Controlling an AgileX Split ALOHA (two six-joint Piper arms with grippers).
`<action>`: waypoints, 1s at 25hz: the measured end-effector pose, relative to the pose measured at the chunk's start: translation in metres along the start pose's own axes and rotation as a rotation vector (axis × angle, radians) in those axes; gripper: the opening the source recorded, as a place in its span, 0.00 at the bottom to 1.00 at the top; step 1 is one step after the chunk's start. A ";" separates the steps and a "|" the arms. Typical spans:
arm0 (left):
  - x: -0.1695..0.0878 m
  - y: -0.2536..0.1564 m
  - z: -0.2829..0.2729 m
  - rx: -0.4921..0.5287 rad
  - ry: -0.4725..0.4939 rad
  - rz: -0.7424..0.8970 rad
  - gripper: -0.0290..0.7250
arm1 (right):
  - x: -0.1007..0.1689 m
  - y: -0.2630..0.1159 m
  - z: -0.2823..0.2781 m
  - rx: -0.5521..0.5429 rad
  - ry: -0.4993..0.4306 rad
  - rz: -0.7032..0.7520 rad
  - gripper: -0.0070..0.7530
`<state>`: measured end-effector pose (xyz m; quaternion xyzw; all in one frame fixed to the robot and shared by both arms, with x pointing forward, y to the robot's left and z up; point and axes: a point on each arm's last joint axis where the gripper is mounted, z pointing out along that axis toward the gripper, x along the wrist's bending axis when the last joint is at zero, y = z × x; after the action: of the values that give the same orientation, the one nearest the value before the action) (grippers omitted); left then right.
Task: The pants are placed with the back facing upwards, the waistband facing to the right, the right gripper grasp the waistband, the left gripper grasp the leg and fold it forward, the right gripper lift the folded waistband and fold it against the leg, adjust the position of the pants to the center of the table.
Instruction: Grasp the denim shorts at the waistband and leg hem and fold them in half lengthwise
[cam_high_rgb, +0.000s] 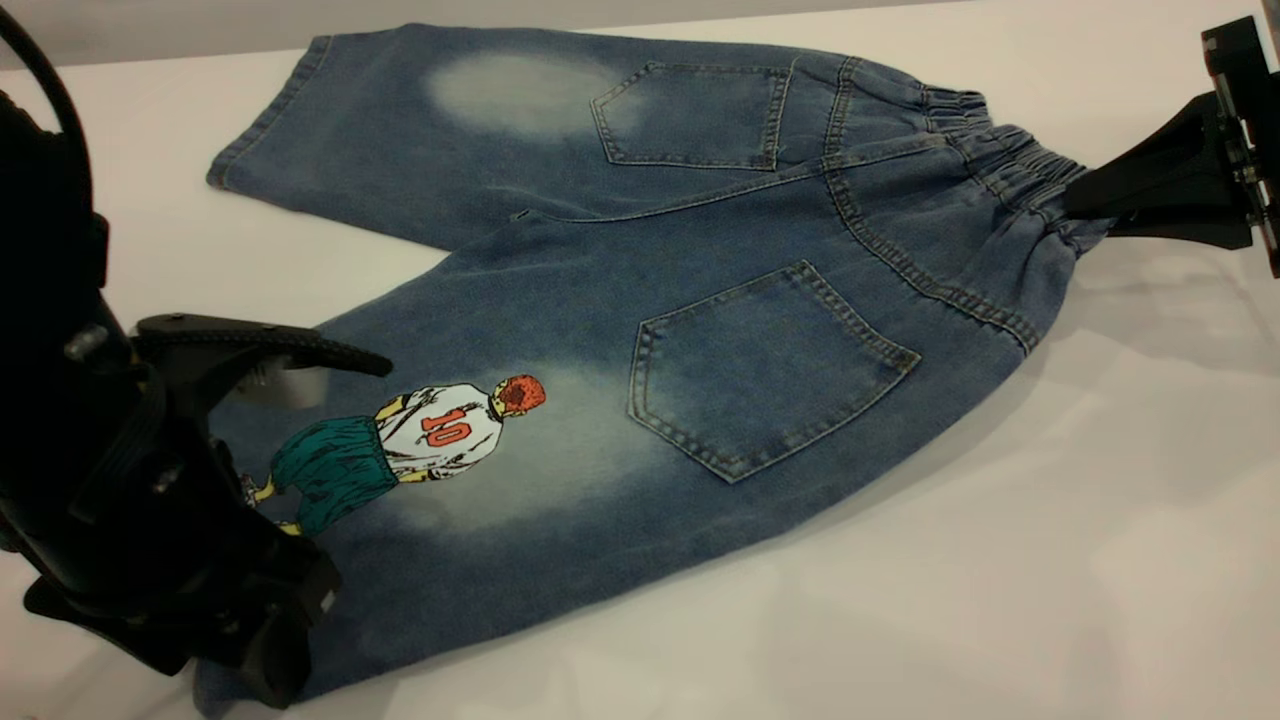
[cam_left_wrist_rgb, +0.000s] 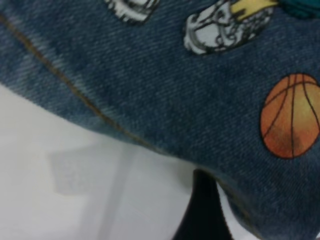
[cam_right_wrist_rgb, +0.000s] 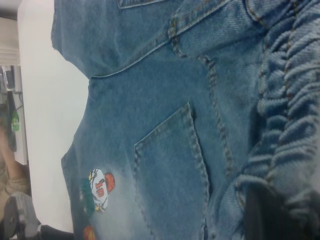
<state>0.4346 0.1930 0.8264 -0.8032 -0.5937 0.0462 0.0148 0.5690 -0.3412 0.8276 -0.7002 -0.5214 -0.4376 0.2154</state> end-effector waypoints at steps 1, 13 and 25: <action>-0.001 0.000 0.000 0.001 0.000 0.003 0.71 | 0.000 0.000 0.000 0.000 0.000 0.000 0.06; -0.001 -0.001 0.000 0.007 0.001 0.007 0.32 | 0.000 0.000 0.000 0.000 0.000 0.000 0.07; -0.008 0.016 -0.023 0.039 -0.020 0.045 0.14 | 0.001 0.003 -0.002 -0.019 -0.025 -0.009 0.07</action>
<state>0.4499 0.1814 0.8489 -0.8155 -0.5744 0.0663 0.0234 0.5707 -0.3432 0.8301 -0.7052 -0.5231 -0.4346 0.2003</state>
